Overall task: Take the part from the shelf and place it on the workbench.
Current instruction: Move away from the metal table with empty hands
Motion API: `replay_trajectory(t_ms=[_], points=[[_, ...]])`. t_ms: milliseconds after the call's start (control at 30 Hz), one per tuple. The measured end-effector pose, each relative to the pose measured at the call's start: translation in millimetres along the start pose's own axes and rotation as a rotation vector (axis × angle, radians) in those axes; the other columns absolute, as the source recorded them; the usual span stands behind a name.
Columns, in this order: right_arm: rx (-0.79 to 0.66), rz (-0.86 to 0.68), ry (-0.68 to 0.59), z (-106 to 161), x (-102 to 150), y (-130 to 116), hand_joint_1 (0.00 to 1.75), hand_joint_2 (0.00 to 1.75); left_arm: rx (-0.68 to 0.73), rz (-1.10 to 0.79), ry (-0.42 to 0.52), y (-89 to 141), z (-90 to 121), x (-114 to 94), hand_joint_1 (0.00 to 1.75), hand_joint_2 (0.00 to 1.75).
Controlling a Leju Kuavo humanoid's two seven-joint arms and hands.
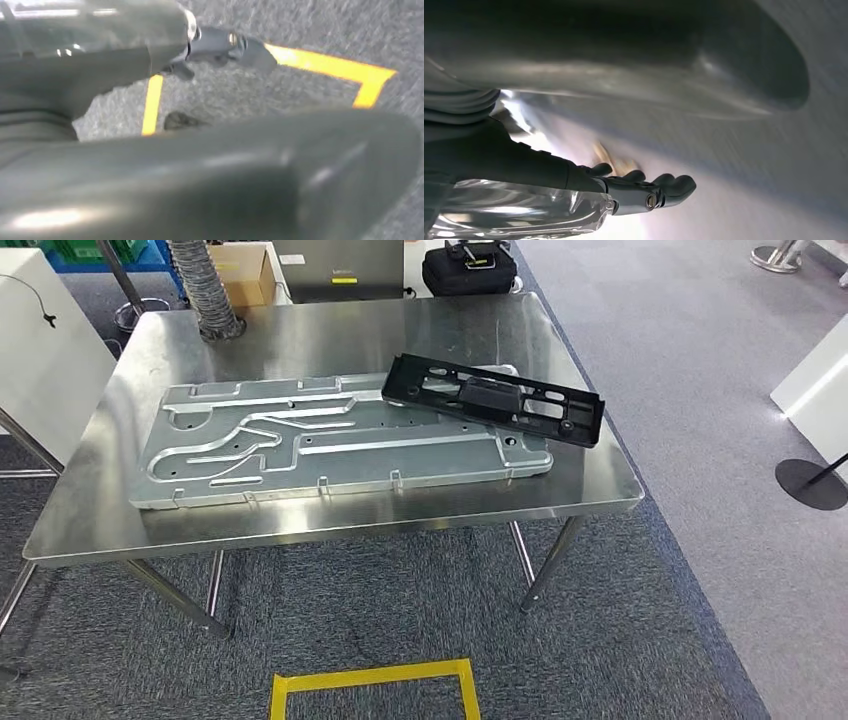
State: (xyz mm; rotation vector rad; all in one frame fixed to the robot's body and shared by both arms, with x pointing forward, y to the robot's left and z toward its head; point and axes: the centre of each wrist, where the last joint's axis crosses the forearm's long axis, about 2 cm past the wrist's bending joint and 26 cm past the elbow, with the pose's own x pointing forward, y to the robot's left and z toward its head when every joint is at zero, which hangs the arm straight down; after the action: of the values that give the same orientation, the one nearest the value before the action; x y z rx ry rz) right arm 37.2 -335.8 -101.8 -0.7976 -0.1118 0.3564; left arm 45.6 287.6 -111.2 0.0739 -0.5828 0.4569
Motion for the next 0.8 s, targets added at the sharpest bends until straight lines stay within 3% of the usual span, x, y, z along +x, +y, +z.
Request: replay_trajectory(t_ms=[200, 800], points=[[0.320, -0.043, 0.079, 18, 19, 26, 0.00, 0.00, -0.026, -0.030, 0.025, -5, 0, -1, 0.00, 0.00], [0.426, -0.136, 0.085, 28, 24, 38, 0.00, 0.00, -0.045, -0.077, 0.036, -7, 0, -1, 0.00, 0.00]])
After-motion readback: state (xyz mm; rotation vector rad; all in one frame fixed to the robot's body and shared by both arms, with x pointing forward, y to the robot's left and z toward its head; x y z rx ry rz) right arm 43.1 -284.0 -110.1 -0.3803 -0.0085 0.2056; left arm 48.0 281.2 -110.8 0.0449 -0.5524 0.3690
